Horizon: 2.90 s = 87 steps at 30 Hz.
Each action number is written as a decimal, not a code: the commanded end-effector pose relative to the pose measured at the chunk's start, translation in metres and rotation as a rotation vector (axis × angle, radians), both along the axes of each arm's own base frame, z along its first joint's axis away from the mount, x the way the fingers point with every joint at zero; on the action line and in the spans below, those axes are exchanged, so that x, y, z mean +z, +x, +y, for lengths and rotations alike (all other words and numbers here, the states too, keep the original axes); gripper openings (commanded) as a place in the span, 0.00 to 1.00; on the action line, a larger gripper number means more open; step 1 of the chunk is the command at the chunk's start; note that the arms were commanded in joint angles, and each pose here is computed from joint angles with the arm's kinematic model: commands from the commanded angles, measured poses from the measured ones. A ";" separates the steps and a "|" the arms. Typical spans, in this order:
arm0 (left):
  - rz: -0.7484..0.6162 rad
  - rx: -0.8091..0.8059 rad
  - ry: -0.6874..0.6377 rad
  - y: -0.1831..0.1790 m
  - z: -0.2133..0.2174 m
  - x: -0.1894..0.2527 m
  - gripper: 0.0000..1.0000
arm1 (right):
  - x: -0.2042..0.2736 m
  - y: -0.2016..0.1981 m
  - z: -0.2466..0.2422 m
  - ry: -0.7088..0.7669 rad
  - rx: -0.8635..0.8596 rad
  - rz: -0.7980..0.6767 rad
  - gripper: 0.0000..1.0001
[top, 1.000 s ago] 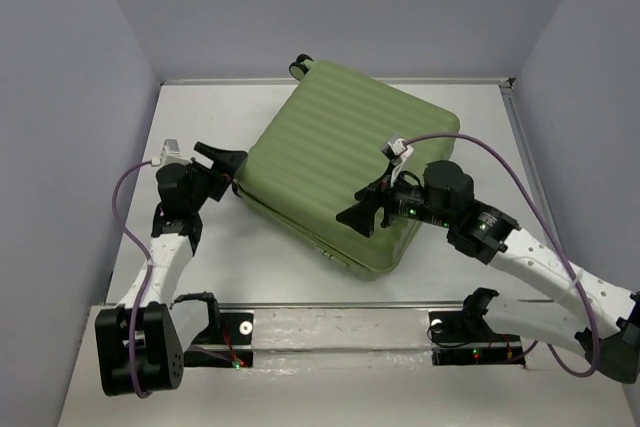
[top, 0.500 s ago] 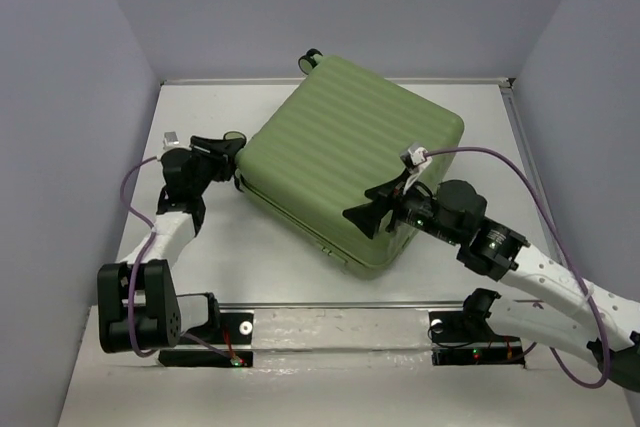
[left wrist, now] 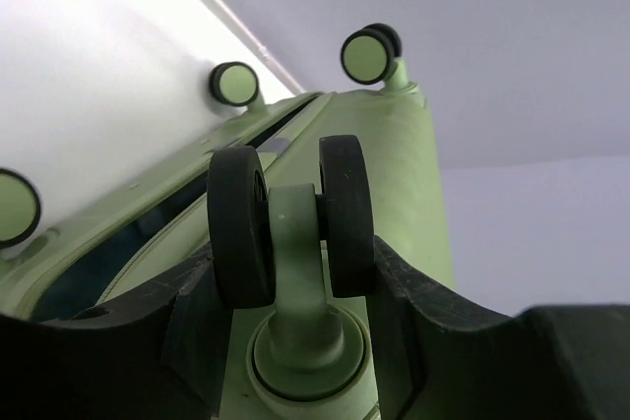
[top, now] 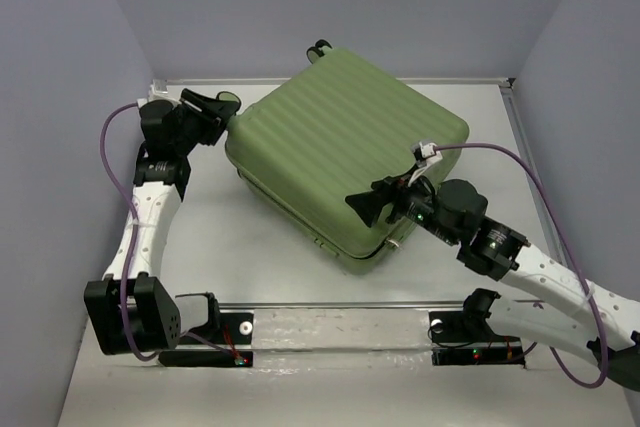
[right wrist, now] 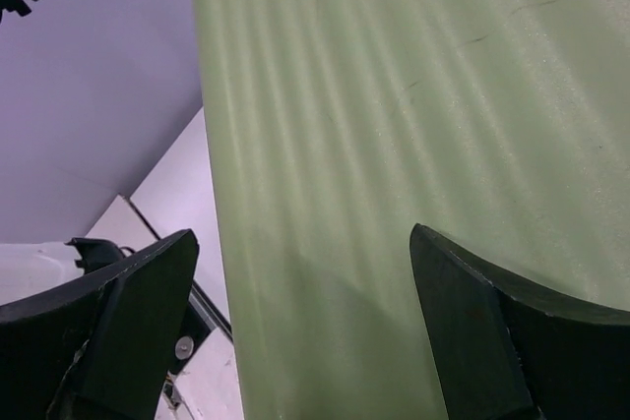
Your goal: Pack the luggage
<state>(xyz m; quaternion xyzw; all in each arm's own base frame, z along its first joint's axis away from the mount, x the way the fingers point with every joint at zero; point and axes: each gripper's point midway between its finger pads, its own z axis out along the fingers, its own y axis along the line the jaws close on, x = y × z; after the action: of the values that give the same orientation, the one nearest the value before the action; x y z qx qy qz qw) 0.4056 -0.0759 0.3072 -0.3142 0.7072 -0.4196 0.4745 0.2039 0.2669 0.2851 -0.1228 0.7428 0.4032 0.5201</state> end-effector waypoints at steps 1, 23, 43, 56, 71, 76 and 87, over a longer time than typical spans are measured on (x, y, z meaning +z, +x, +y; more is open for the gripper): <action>-0.209 -0.048 0.035 -0.025 0.000 0.050 0.06 | -0.076 -0.012 -0.013 -0.211 -0.011 0.200 0.95; 0.007 -0.091 0.043 -0.016 0.006 -0.063 0.06 | -0.029 -0.023 -0.112 -0.168 -0.365 0.219 0.10; -0.173 -0.250 -0.075 -0.047 -0.026 0.058 0.06 | -0.149 0.043 -0.121 0.037 -0.602 0.428 0.58; -0.054 -0.301 -0.104 -0.082 -0.035 -0.017 0.06 | -0.159 0.075 -0.060 0.250 -0.416 0.484 0.18; 0.030 -0.164 -0.086 -0.012 0.018 -0.056 0.06 | -0.151 0.081 -0.057 0.133 -0.378 0.429 0.10; 0.044 -0.137 -0.082 0.000 0.034 -0.061 0.06 | -0.149 0.080 -0.059 0.064 -0.368 0.417 0.11; 0.002 -0.072 -0.001 0.003 0.048 -0.029 0.06 | -0.151 0.071 -0.056 0.002 -0.314 0.449 0.16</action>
<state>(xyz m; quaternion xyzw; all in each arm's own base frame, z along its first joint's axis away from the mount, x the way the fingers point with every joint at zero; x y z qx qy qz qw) 0.4064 -0.0343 0.2208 -0.3568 0.7271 -0.4469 0.3798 0.2788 0.1675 0.0880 0.1823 0.8671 0.2489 0.3912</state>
